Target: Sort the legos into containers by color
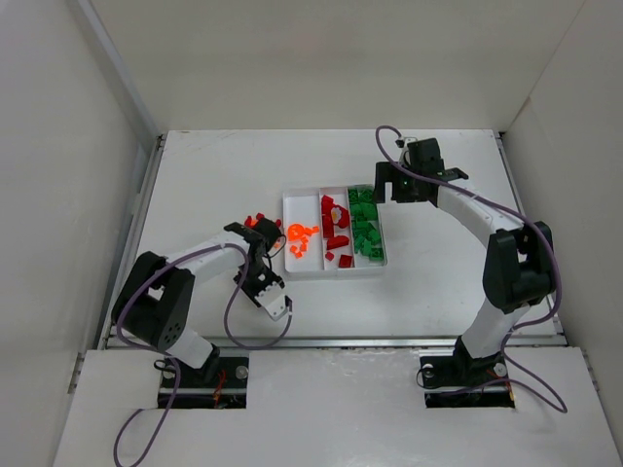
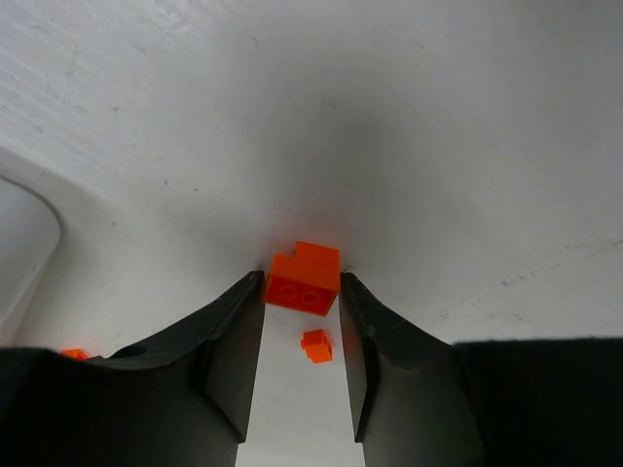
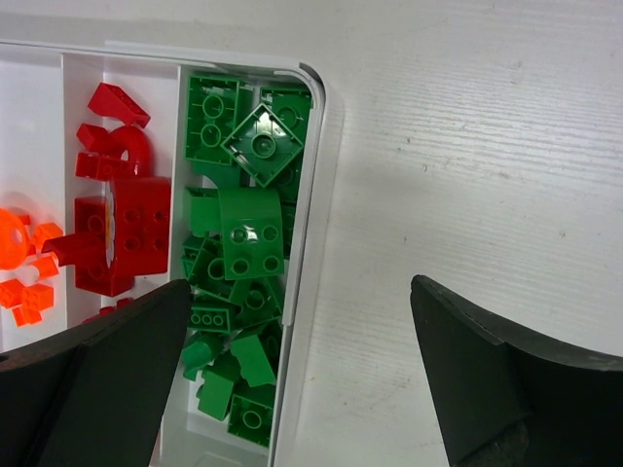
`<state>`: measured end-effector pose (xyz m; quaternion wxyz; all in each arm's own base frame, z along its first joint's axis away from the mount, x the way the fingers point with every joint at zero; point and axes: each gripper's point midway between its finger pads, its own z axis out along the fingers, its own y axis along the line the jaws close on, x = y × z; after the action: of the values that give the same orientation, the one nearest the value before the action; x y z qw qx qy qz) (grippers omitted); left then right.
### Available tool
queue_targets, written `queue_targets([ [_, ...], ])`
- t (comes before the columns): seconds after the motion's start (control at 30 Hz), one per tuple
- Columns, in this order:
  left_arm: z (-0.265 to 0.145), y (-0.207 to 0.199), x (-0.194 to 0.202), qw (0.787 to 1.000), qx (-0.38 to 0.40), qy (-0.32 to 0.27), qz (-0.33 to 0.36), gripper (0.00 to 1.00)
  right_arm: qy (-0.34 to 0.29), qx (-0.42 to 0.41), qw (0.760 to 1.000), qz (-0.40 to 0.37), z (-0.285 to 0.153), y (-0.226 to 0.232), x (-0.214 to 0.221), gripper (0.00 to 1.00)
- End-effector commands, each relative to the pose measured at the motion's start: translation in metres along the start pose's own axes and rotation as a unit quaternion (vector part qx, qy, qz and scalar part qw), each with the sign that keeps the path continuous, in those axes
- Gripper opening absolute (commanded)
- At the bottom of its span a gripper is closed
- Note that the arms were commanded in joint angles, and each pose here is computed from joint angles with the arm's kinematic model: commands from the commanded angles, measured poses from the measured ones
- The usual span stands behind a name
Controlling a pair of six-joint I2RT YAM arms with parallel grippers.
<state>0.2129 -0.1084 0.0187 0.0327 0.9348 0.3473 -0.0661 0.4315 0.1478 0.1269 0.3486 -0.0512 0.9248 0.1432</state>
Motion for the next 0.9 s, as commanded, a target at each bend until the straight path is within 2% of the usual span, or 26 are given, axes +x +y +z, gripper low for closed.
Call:
queue_targets([
  [0.0,0.005,0.0,-0.004,0.997,0.022,-0.014,0.071,0.31,-0.036,-0.004,0.999,-0.003,-0.016,0.006,-0.018,0.99],
  [0.23,-0.001,0.004,-0.01,0.997,0.003,-0.022,0.068,0.21,-0.04,-0.005,0.999,-0.003,-0.017,0.007,-0.022,0.99],
  [0.37,-0.01,0.007,-0.011,0.998,-0.017,-0.019,0.06,0.12,-0.036,-0.004,0.999,-0.003,-0.014,0.006,-0.02,0.99],
  [0.4,-0.009,0.008,-0.013,0.998,-0.019,-0.024,0.06,0.07,-0.036,-0.004,0.999,-0.003,-0.014,0.006,-0.02,0.99],
  [0.47,-0.016,0.014,-0.014,0.998,-0.045,-0.023,0.036,0.0,-0.036,-0.004,0.999,-0.003,-0.014,0.006,-0.02,0.99],
  [0.6,-0.04,0.039,-0.007,0.991,-0.119,-0.048,-0.045,0.0,-0.029,-0.025,0.999,-0.006,-0.016,0.018,-0.022,0.99],
  [0.73,-0.09,0.07,0.003,0.959,-0.213,-0.117,-0.144,0.0,-0.048,-0.053,0.997,-0.026,-0.029,0.035,-0.042,1.0],
  [0.77,-0.117,0.088,-0.004,0.941,-0.252,-0.159,-0.162,0.0,-0.054,-0.061,0.996,-0.033,-0.036,0.039,-0.047,1.0],
  [0.83,-0.155,0.108,-0.001,0.911,-0.313,-0.197,-0.182,0.0,-0.07,-0.108,0.991,-0.048,-0.05,0.063,-0.065,1.0],
  [0.87,-0.185,0.125,-0.009,0.891,-0.349,-0.234,-0.173,0.0,-0.075,-0.138,0.986,-0.062,-0.057,0.078,-0.07,1.0],
])
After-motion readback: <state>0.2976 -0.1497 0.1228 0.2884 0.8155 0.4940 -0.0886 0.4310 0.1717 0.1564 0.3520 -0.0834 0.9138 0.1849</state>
